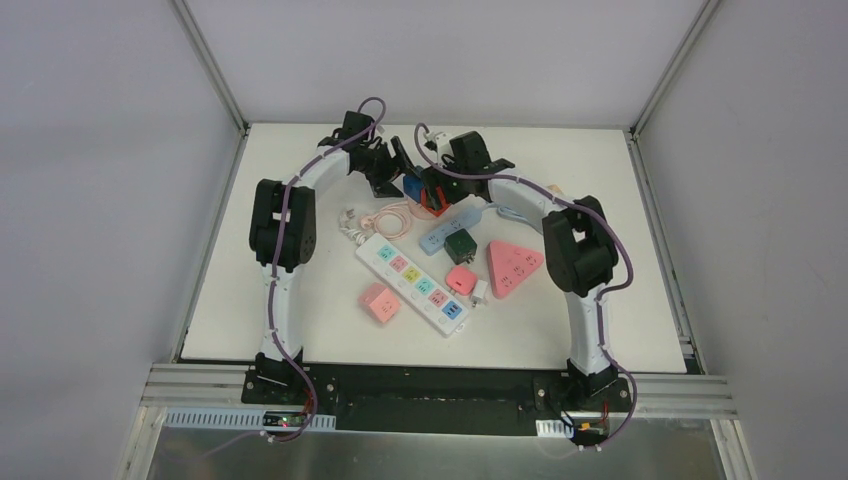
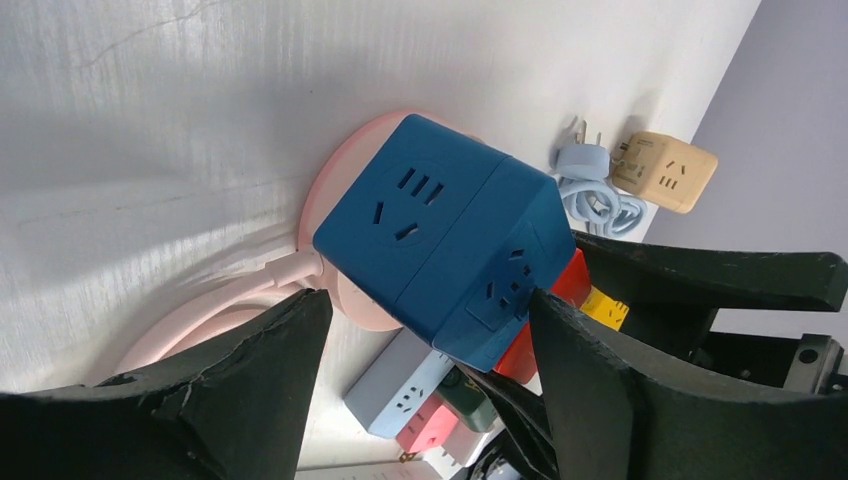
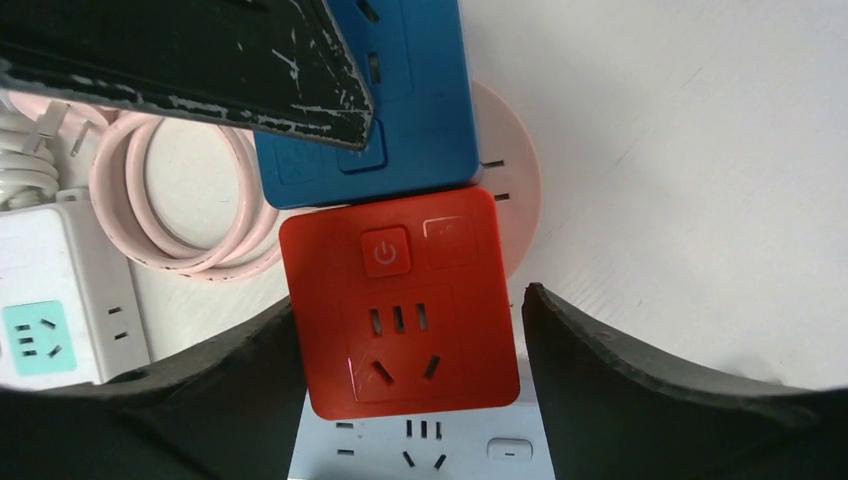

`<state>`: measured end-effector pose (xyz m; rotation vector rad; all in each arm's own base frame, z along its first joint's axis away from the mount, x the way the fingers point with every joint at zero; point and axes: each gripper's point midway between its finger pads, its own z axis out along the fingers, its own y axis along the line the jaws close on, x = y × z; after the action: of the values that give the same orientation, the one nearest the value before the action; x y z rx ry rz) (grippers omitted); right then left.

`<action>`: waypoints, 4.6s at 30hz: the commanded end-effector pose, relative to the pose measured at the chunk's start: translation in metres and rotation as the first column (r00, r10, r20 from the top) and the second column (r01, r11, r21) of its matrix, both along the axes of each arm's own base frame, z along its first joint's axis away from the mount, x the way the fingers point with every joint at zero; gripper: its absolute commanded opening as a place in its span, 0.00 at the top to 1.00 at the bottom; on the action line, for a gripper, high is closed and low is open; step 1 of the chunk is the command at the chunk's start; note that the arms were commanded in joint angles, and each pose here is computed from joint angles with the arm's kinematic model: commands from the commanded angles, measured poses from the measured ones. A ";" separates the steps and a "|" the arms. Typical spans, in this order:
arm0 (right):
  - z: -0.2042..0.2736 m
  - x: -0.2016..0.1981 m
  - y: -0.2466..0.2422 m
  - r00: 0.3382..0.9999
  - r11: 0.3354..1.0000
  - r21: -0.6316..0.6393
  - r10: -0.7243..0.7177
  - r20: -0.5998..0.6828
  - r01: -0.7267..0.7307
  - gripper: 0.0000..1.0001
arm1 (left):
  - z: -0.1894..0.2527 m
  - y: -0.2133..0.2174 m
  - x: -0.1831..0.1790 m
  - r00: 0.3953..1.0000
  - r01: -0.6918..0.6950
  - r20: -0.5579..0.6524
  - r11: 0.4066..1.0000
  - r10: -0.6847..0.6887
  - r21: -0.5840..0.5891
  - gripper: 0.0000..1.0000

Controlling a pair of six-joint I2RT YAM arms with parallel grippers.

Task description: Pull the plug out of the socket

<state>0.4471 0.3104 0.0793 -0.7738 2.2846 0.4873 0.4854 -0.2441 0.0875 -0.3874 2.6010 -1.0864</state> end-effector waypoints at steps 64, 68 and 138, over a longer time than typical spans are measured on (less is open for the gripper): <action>0.106 0.012 0.079 0.979 0.946 0.321 -0.107 0.175 0.046 1.00 | -0.078 0.018 -0.089 0.919 0.082 -0.394 0.960 0.031 0.267 0.71; 0.089 0.012 0.076 0.951 0.986 0.159 -0.092 0.297 0.046 1.00 | -0.079 0.018 -0.090 0.916 0.085 -0.399 0.960 0.030 0.266 0.72; 0.132 0.025 0.048 0.907 0.977 0.177 -0.182 0.380 0.122 1.00 | -0.078 0.026 -0.092 0.906 0.101 -0.422 0.942 0.046 0.319 0.76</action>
<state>0.4405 0.3363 0.0817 -0.6536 2.2486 0.3137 0.4633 -0.2382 0.0900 -0.5140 2.7597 -0.9102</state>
